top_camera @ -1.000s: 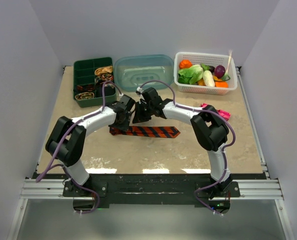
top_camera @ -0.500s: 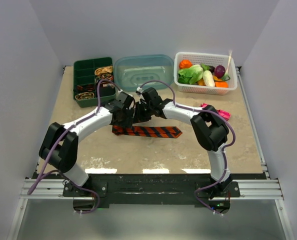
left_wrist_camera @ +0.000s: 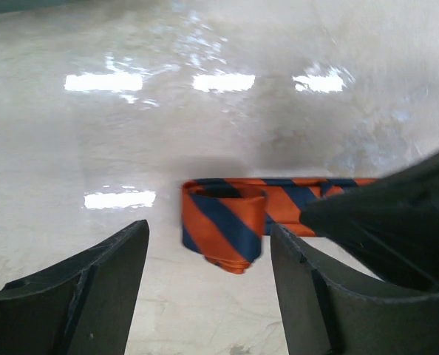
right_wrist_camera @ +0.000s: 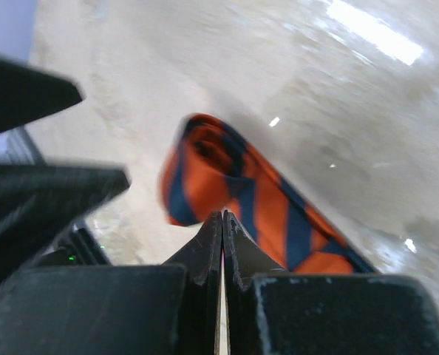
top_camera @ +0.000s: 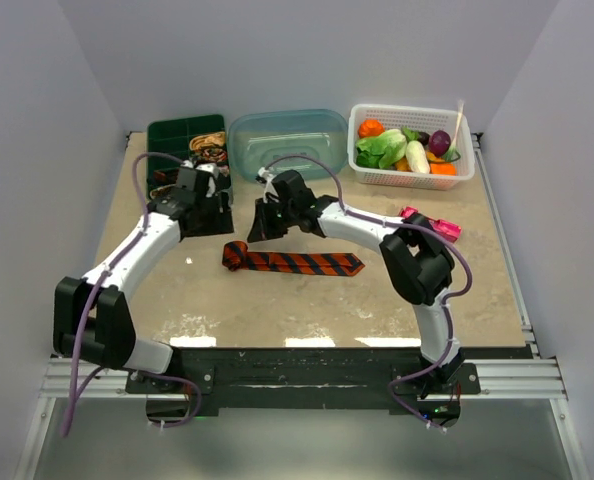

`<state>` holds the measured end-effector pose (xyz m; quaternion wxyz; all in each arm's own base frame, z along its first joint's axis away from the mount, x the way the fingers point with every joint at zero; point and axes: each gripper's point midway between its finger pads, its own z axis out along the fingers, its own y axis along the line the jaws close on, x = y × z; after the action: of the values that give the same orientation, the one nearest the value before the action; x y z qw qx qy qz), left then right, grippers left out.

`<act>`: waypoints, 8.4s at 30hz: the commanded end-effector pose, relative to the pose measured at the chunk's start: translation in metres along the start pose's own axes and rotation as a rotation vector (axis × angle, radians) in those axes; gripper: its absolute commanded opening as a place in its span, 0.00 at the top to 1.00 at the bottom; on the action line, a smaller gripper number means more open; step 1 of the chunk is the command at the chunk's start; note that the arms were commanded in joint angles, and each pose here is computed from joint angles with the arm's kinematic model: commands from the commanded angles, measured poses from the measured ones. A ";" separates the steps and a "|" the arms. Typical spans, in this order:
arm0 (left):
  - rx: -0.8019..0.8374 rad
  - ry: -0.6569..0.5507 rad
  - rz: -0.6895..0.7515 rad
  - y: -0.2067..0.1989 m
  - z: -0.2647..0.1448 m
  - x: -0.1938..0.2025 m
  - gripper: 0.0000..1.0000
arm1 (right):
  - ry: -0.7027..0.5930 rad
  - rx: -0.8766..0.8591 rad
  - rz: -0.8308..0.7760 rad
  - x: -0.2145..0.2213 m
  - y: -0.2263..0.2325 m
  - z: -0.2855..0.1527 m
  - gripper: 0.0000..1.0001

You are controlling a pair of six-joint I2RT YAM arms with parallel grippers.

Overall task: Roll the ties
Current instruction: Roll the tie at the center of the board.

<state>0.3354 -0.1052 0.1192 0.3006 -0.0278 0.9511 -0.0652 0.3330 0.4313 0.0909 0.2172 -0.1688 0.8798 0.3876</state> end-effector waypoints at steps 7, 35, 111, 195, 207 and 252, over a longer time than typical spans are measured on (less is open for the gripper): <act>0.316 -0.002 -0.218 0.021 -0.009 -0.003 0.24 | -0.023 -0.174 -0.113 -0.020 0.072 0.016 1.00; 0.396 0.098 -0.311 0.030 0.017 0.042 0.25 | 0.066 -0.014 -0.048 0.028 -0.012 0.020 1.00; 0.357 -0.036 -0.175 -0.044 0.057 0.076 1.00 | 0.086 0.048 -0.008 0.007 -0.040 0.065 1.00; 0.617 0.101 -0.394 -0.024 0.070 0.082 0.32 | 0.092 0.150 -0.105 0.046 -0.051 0.030 1.00; 0.640 0.018 -0.368 -0.028 0.065 0.068 0.61 | 0.085 0.125 -0.107 0.039 -0.042 0.030 1.00; 0.566 -0.051 -0.434 -0.014 0.073 0.035 0.96 | 0.116 0.092 -0.144 0.041 -0.024 0.002 1.00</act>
<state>0.3281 -0.1444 0.0277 0.2493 -0.1575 0.8565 -0.4237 0.3145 0.4054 0.0241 0.2025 -0.2327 0.9045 0.2945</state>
